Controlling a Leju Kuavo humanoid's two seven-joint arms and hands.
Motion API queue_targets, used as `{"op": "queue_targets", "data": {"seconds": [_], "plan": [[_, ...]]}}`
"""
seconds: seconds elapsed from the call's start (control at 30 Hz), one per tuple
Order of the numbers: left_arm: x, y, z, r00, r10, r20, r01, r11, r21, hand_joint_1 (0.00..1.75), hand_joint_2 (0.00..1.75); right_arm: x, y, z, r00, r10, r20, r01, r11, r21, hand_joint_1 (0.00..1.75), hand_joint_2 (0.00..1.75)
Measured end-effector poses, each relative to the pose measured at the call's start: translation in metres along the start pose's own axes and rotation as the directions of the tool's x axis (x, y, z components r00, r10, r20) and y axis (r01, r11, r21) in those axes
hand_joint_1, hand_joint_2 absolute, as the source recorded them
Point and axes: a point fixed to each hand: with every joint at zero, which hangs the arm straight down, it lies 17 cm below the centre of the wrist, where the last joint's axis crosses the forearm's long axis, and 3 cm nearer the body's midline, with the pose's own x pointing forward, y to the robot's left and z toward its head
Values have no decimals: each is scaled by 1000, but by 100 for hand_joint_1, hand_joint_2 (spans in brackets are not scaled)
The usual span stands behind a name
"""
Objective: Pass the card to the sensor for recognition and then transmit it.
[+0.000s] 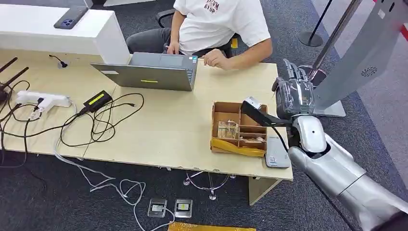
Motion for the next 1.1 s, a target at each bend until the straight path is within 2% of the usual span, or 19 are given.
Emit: {"op": "queue_targets", "data": {"seconds": [0.17,0.3,0.57,0.83,1.1], "plan": [[4,0,0,1000,-7,22,7,1000,2,0,0,-24,16,26,996,-59,-66,59,998,-8,175,175],[4,0,0,1000,12,16,-12,1000,7,0,0,-67,28,51,979,-111,-169,111,994,-8,175,175],[1,2,0,998,54,-12,-53,998,18,0,0,-126,63,101,949,-118,-292,133,991,31,175,175],[5,2,0,999,54,-3,-53,998,21,0,0,-138,90,135,942,-98,-320,133,987,91,175,175],[4,1,0,998,57,-10,-57,998,22,0,0,-130,103,148,953,-80,-292,125,982,139,175,175]]}}
